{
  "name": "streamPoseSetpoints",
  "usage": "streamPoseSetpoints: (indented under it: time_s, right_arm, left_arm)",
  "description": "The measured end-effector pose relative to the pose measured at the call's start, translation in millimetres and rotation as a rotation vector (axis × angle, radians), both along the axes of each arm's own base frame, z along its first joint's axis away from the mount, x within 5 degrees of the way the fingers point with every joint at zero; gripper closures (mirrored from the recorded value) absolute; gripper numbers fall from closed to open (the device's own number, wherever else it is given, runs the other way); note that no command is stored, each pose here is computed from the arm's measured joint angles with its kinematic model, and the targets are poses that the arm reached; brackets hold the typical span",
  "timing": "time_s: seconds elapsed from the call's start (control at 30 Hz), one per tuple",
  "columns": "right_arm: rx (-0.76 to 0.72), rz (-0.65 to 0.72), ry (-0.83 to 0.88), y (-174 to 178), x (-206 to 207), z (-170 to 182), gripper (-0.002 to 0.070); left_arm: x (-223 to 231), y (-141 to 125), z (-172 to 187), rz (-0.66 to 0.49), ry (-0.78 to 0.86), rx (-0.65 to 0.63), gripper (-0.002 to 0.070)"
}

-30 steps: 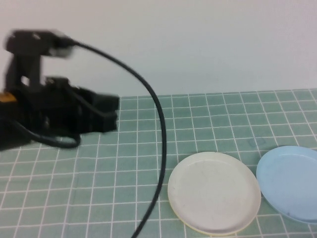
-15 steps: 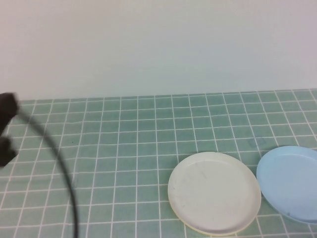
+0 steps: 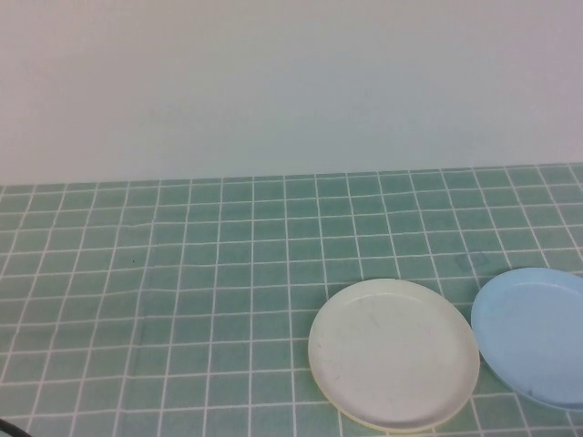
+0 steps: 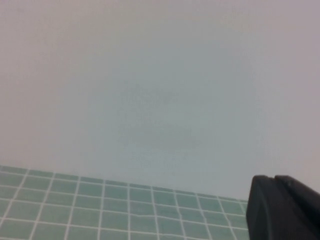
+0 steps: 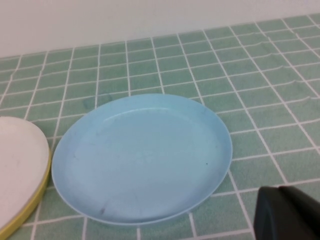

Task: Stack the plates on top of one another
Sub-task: Pick up the blue plate

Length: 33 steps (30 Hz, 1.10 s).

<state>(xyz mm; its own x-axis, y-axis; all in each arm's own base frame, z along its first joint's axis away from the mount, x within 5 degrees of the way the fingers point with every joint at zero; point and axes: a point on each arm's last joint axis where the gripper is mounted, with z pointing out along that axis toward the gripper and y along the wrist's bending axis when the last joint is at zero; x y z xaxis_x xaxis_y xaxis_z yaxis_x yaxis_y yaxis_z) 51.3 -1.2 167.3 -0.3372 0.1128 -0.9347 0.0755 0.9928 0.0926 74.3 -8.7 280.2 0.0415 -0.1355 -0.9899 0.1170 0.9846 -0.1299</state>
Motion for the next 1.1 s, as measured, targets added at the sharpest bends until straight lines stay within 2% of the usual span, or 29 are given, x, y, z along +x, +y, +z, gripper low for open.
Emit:
streamPoseSetpoints:
  time_s: [0.2, 0.4, 0.6, 0.63, 0.9, 1.0, 1.1]
  right_arm:
    - [0.000, 0.000, 0.000, 0.0, 0.0, 0.0, 0.0678]
    - [0.000, 0.000, 0.000, 0.0, 0.0, 0.0, 0.0678]
    - [0.000, 0.000, 0.000, 0.0, 0.0, 0.0, 0.0678]
    - [0.000, 0.000, 0.000, 0.0, 0.0, 0.0, 0.0678]
    - [0.000, 0.000, 0.000, 0.0, 0.0, 0.0, 0.0678]
    - [0.000, 0.000, 0.000, 0.0, 0.0, 0.0, 0.0678]
    - [0.000, 0.000, 0.000, 0.0, 0.0, 0.0, 0.0678]
  left_arm:
    - [2.7, 4.4, -12.9, 0.048, -0.008, -0.039, 0.0676]
    - [-0.7, 1.8, -35.9, 0.017, 0.065, -0.031, 0.0676]
    - [-8.4, 2.7, -73.9, 0.013, 0.034, -0.156, 0.0676]
    - [-9.9, 2.8, -77.6, 0.012, 0.028, -0.152, 0.0676]
    - [-21.7, 7.9, -108.2, 0.071, 0.323, -0.023, 0.0676]
    - [-22.1, 8.2, -109.7, 0.060, 0.331, 0.101, 0.0676]
    - [-22.1, 8.2, -109.7, 0.059, 0.330, 0.108, 0.0676]
